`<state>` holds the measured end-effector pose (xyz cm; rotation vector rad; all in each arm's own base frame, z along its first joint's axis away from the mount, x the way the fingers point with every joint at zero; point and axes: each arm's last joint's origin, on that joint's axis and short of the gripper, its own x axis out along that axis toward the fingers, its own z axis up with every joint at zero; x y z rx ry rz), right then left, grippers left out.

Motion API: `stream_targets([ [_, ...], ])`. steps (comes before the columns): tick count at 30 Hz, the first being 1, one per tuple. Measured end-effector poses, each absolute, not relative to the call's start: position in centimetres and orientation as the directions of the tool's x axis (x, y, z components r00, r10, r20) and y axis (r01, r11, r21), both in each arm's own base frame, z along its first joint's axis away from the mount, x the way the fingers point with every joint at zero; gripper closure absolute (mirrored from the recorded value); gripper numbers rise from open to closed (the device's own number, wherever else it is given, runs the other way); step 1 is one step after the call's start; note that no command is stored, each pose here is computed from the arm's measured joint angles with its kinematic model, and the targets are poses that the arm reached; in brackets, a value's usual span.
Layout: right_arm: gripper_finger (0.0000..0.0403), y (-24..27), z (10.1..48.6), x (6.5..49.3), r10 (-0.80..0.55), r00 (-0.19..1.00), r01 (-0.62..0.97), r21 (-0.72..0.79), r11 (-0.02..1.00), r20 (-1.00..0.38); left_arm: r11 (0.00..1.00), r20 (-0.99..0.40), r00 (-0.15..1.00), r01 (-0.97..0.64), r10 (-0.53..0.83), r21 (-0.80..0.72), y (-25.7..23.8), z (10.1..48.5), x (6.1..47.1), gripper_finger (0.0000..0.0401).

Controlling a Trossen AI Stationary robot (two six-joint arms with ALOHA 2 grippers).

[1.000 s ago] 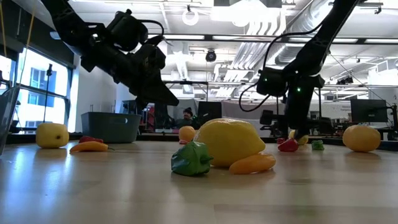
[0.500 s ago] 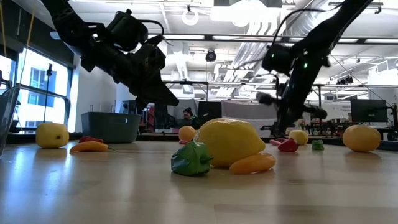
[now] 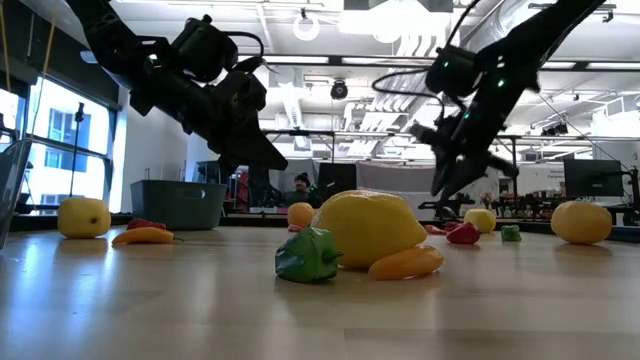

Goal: Sort produce into baskets
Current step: Put the dark orange chili pepper into the white bin

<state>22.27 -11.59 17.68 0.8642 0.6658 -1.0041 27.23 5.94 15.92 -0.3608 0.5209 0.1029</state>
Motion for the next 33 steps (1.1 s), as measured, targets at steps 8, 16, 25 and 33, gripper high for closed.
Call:
stream_targets([
  [8,0.0236,-13.0,13.4,23.5,-0.561,0.196,0.973,0.089,0.212,-0.805,0.929,-0.504,0.864,-0.191,0.005,-0.318,5.9,15.9,27.2,0.0401],
  [16,0.026,-13.6,10.6,24.4,-0.594,0.141,0.984,0.047,0.172,-0.792,0.92,-0.511,0.86,-0.204,0.005,-0.335,5.9,15.9,27.2,0.0401],
  [25,0.0382,-13.7,10.9,24.7,-0.569,0.2,0.975,0.104,0.196,-0.798,0.918,-0.517,0.856,-0.209,0.004,-0.338,5.9,15.8,27.2,0.0401],
  [33,0.0395,-12.2,14.8,23.9,-0.434,0.366,0.915,0.234,0.328,-0.823,0.918,-0.517,0.856,-0.209,0.005,-0.337,5.9,15.8,27.2,0.0401],
])
